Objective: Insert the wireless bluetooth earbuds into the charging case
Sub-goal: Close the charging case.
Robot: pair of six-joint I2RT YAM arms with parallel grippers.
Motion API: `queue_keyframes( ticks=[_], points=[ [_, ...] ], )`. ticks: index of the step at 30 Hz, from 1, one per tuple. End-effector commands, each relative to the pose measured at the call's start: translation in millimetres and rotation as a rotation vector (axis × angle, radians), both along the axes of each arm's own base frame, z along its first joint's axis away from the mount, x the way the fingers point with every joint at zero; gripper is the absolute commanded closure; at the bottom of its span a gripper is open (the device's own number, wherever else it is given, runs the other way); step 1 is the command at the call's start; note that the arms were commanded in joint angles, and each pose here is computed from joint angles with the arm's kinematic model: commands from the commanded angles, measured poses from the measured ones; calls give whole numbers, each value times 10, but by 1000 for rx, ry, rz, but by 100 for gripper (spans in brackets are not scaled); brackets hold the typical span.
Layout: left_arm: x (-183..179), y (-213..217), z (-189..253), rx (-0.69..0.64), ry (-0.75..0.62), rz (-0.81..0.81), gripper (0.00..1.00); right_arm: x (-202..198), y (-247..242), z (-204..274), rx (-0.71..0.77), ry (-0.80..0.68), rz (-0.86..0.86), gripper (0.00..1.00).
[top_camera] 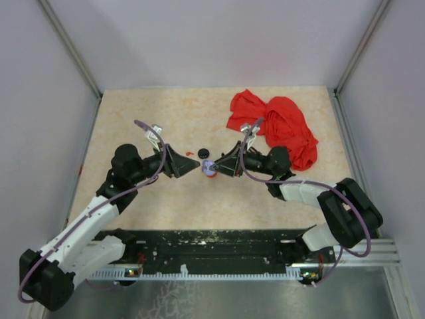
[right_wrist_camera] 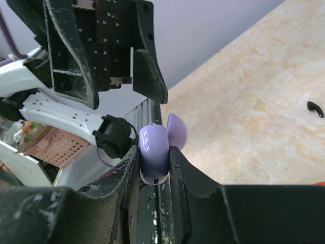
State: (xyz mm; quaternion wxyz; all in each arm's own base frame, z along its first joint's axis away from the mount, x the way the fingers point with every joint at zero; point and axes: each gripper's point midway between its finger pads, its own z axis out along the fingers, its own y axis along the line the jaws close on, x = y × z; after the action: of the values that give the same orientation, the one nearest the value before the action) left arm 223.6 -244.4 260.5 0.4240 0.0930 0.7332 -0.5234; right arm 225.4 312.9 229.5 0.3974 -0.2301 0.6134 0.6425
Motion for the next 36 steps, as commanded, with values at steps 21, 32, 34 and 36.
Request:
queue_keyframes(
  ticks=[21,32,34,36],
  points=[
    [-224,-404,54,-147,57,-298,23,-161,-17,464,164,-112,83,100],
    [-262,-335,180,-138,15,-263,36,-58,-3,212,85,-74,32,100],
    [-259,-323,188,-130,10,-254,38,-39,-4,176,64,-71,20,100],
    [-262,-314,205,-128,4,-249,38,-24,-6,148,46,-70,10,100]
  ],
)
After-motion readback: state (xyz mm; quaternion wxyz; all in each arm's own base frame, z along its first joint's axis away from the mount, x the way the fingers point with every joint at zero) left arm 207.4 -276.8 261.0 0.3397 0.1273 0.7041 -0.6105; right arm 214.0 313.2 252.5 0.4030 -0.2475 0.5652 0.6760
